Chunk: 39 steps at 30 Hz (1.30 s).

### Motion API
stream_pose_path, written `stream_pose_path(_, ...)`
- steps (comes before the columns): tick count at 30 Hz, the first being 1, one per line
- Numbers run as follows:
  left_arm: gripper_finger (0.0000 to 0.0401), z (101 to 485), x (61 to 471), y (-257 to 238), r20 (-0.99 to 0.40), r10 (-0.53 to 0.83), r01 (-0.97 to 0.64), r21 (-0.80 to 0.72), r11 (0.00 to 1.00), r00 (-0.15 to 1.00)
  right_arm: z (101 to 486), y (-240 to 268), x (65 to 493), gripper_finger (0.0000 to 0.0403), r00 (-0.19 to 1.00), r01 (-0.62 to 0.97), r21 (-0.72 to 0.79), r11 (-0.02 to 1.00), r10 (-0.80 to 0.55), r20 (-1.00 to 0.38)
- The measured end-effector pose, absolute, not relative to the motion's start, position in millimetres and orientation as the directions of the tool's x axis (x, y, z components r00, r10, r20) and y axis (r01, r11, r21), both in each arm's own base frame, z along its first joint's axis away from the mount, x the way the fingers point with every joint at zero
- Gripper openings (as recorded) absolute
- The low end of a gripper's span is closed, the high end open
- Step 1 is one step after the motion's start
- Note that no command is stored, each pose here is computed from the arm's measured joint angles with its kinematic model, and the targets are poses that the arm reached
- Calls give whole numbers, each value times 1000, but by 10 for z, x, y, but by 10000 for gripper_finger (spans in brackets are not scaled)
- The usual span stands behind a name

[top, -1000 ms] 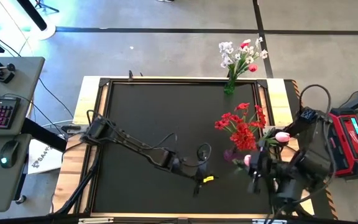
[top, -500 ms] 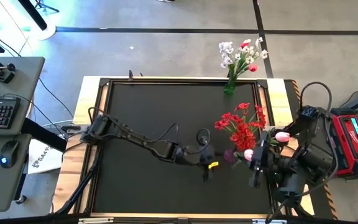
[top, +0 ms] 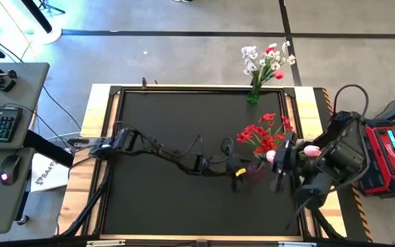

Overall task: Sort flowers into vase by color
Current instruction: Put the pink tulip into the violet vase

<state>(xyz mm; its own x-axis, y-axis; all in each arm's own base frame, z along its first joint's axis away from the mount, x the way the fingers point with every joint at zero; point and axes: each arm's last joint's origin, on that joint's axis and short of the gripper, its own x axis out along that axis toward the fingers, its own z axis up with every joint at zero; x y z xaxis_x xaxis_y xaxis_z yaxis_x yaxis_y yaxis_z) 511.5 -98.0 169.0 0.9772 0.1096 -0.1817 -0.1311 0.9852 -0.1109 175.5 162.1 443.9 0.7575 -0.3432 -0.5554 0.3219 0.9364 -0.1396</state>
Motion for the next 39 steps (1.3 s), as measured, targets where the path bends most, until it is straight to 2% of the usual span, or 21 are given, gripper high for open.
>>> stream_pose_path(4,260,1557,5174,-850,-161,106,-124,-109,986,981,4523,1482,1695,0,765,337,-117,934,-344,-545)
stream_pose_path(8,260,1469,5209,-749,-164,46,-61,-84,995,985,4578,1345,1682,0,761,361,-109,926,-360,-540)
stream_pose_path(13,260,1415,5236,-603,-165,54,-62,-44,997,985,4588,1230,1731,0,736,359,-131,924,-367,-569)
stream_pose_path(19,260,1471,5264,-428,-115,-42,37,-45,998,993,4573,1136,1809,0,700,342,-134,930,-348,-623)
stream_pose_path(25,260,1506,5267,-428,-78,-153,154,14,988,985,4576,1119,1859,0,700,316,-117,942,-314,-641)
stream_pose_path(31,260,1504,5266,-431,-79,-157,160,32,987,984,4513,1191,1965,0,678,267,-98,959,-259,-688)
stream_pose_path(39,260,1503,5266,-434,-81,-154,157,32,987,985,4433,1298,2109,0,671,244,-110,963,-250,-698)
